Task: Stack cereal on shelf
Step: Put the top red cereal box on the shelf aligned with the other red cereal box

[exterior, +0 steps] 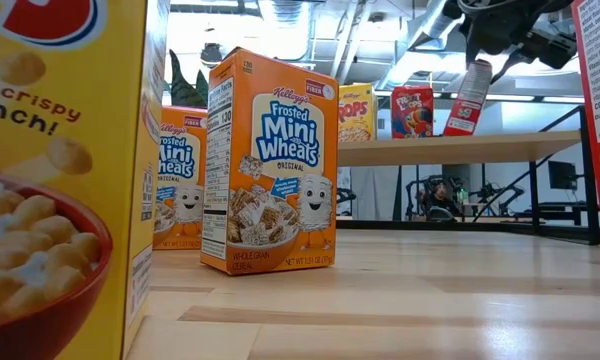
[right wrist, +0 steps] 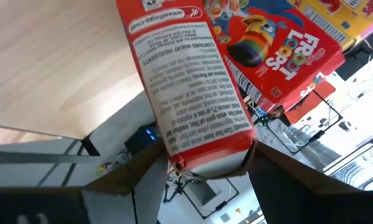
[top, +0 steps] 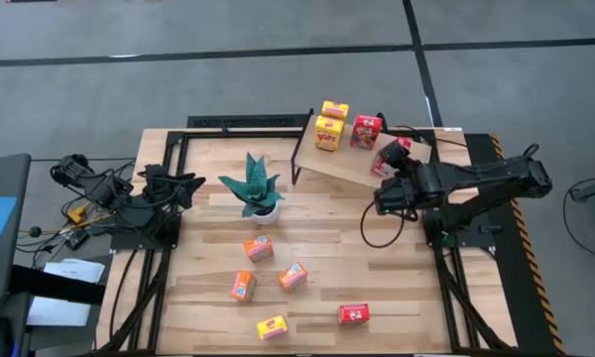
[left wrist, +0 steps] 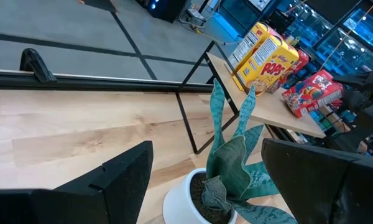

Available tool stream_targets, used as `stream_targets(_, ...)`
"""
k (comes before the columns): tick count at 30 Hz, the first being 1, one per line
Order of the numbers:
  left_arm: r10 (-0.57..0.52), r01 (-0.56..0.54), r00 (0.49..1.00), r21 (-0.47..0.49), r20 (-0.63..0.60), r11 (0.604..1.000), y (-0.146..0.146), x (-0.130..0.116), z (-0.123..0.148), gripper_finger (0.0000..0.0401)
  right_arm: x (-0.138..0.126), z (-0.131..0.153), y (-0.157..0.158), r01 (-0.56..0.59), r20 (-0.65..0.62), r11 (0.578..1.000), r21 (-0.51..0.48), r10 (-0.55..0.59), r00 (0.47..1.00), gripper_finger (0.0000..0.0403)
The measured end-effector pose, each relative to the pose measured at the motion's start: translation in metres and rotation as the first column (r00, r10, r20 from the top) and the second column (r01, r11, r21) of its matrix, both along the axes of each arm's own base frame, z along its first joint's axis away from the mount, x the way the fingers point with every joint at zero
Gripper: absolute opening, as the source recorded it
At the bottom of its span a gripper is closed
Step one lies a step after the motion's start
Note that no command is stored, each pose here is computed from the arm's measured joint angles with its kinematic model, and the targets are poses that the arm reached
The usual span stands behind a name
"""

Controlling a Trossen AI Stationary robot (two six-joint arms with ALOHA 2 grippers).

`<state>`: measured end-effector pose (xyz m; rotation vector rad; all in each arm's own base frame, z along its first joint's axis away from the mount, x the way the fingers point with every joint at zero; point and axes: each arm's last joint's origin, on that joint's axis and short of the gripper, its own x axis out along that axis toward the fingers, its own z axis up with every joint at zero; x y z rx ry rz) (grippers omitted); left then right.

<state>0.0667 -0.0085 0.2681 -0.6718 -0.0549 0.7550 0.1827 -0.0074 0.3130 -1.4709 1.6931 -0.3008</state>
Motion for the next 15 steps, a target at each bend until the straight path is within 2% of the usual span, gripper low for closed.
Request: stream_targets(15, -0.001, 0.001, 1.000, 0.000, 0.000, 1.000, 0.0000, 0.0000, 0.0000, 0.0293, -0.0004, 0.0007, 0.0003, 0.056, 0.126, 0.998, 0.003, -0.056, 0.990, 0.0241)
